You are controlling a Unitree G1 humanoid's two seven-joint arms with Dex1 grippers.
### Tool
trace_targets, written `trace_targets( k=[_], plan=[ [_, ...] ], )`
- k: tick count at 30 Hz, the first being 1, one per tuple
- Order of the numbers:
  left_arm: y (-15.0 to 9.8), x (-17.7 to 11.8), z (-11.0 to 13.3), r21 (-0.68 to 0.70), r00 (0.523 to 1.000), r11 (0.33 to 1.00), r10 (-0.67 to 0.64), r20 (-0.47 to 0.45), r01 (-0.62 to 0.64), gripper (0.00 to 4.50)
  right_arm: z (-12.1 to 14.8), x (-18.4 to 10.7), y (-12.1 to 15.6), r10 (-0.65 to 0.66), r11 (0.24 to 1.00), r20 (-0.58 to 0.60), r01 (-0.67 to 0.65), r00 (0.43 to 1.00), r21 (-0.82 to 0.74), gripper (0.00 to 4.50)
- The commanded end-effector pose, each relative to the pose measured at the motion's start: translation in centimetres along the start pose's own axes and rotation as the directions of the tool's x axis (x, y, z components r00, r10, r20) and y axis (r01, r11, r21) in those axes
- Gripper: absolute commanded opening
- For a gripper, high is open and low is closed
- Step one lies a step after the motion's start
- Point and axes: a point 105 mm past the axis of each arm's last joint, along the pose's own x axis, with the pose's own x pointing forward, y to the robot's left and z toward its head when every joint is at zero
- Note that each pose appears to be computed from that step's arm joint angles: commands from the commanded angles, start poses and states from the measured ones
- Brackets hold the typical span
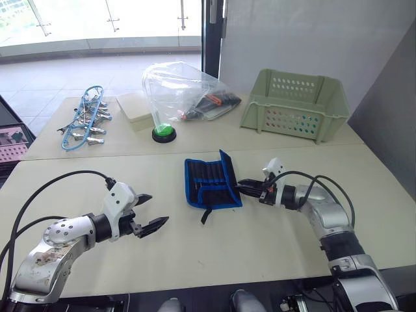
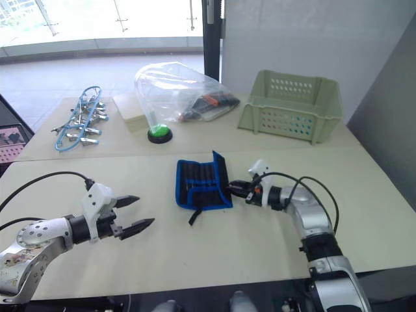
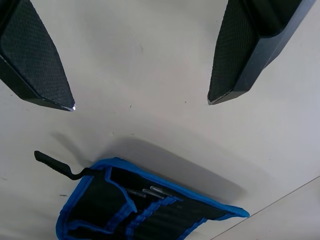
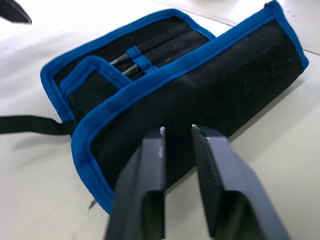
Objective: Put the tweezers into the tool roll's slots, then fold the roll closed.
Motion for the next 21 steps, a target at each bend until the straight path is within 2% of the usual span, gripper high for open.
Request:
trace_targets(
  k=[1,6,9,15,17,20,21],
  plan=[
    [-0.7,0.3,0.8,-0.022,0.999,1.000,-0.011,0.044,0.012,4.50,0.0,0.6,0.4,0.027,0.996,-0.010,-0.027,1.000,-0.086,0.01],
    [-1.0,1.2,0.0,-0.069,0.999,0.998,-0.003,0.039,0.006,4.50,-1.3,2.1,1.2,0.047,0.992,-0.045,-0.052,0.998,-0.118,0.01],
    [-1.2,2.4,0.2,-0.152,0.996,0.988,0.015,0.086,-0.001,4.50,-3.3,3.4,2.3,0.052,0.989,-0.117,-0.067,0.992,-0.128,0.01],
    [-1.0,4.3,0.0,-0.293,0.995,0.956,0.054,0.083,-0.027,4.50,-4.4,3.5,2.6,0.036,0.989,-0.158,-0.058,0.987,-0.139,0.01],
    [-1.4,4.9,-0.6,-0.360,0.997,0.932,0.050,0.059,-0.025,4.50,-4.4,3.3,2.4,0.020,0.992,-0.148,-0.038,0.989,-0.117,0.01],
    [-1.9,5.7,0.0,-0.488,0.993,0.873,0.053,0.108,0.007,4.50,-4.5,3.2,2.4,0.014,0.995,-0.143,-0.028,0.990,-0.100,0.01],
    [-2.0,5.9,0.3,-0.499,0.991,0.866,0.052,0.120,0.015,4.23,-4.6,3.2,2.5,0.014,0.995,-0.142,-0.027,0.990,-0.093,0.00]
  ],
)
